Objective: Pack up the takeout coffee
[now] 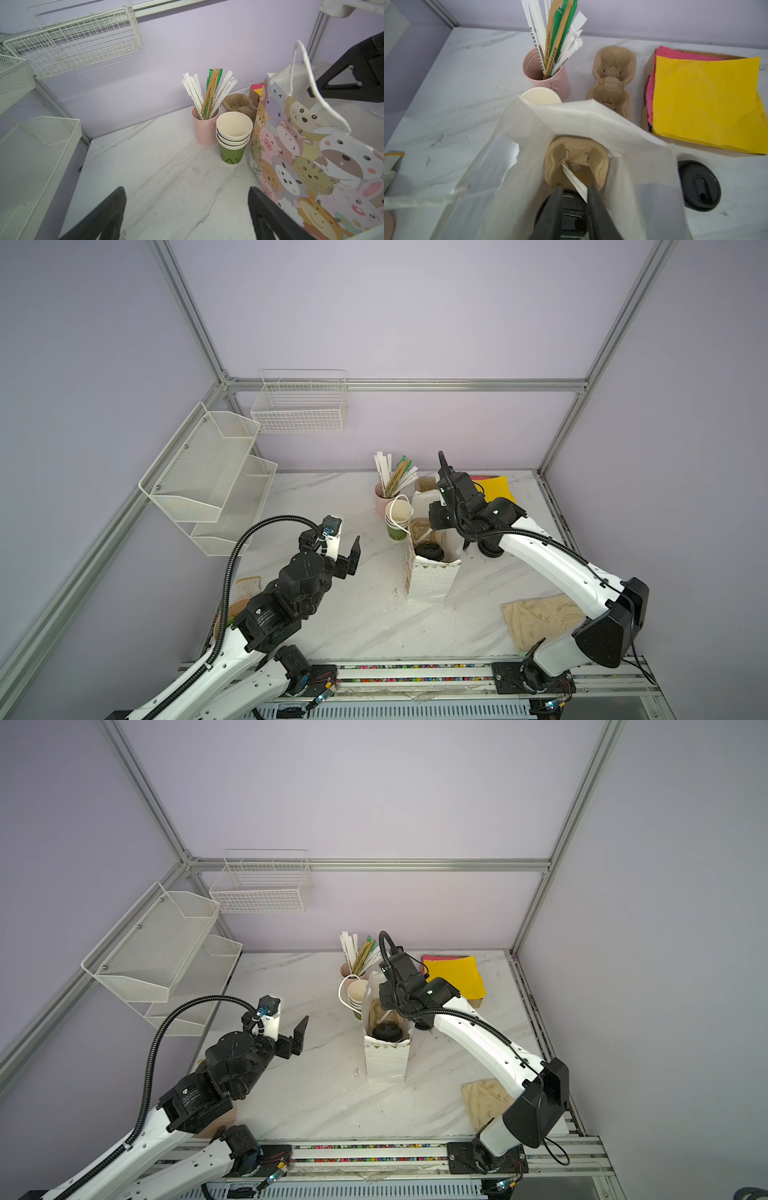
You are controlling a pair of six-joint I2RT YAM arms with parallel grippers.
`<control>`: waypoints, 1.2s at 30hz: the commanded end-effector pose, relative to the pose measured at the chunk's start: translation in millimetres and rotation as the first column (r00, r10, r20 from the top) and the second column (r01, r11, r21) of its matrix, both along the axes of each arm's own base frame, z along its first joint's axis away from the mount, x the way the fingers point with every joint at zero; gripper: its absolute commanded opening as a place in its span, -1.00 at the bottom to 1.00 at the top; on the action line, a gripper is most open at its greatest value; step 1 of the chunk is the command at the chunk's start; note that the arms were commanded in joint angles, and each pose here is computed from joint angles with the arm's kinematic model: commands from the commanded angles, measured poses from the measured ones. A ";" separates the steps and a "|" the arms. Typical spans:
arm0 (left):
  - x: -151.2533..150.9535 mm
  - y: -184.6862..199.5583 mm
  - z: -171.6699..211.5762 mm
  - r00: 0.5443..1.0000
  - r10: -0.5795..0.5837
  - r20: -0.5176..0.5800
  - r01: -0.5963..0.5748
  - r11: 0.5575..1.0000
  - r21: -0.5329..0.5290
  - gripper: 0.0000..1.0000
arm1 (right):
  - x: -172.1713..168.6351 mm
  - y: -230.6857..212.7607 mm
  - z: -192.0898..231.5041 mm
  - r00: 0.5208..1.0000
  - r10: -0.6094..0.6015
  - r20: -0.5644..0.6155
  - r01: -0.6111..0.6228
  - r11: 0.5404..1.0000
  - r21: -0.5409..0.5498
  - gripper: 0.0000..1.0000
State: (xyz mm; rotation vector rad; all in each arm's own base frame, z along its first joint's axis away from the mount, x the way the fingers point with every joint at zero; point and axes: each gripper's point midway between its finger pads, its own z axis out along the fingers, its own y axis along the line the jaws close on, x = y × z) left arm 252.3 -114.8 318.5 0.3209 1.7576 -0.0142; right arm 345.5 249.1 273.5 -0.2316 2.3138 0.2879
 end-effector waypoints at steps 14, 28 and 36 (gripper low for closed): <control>-0.4 1.5 -4.6 1.000 0.004 0.012 -0.004 0.999 -0.035 0.84 | 5.8 -75.2 121.4 0.926 -0.302 0.228 0.266 0.947 0.178 0.42; -4.4 -2.3 -9.7 0.999 -0.027 0.030 0.029 0.996 -0.083 1.00 | 100.1 -193.8 8.4 0.814 -0.568 -0.121 0.580 0.790 0.198 0.78; -2.5 -0.5 -11.6 0.999 -0.010 0.039 0.014 0.996 -0.087 1.00 | 145.1 -201.8 -82.4 0.740 -0.634 -0.222 0.663 0.744 0.086 0.81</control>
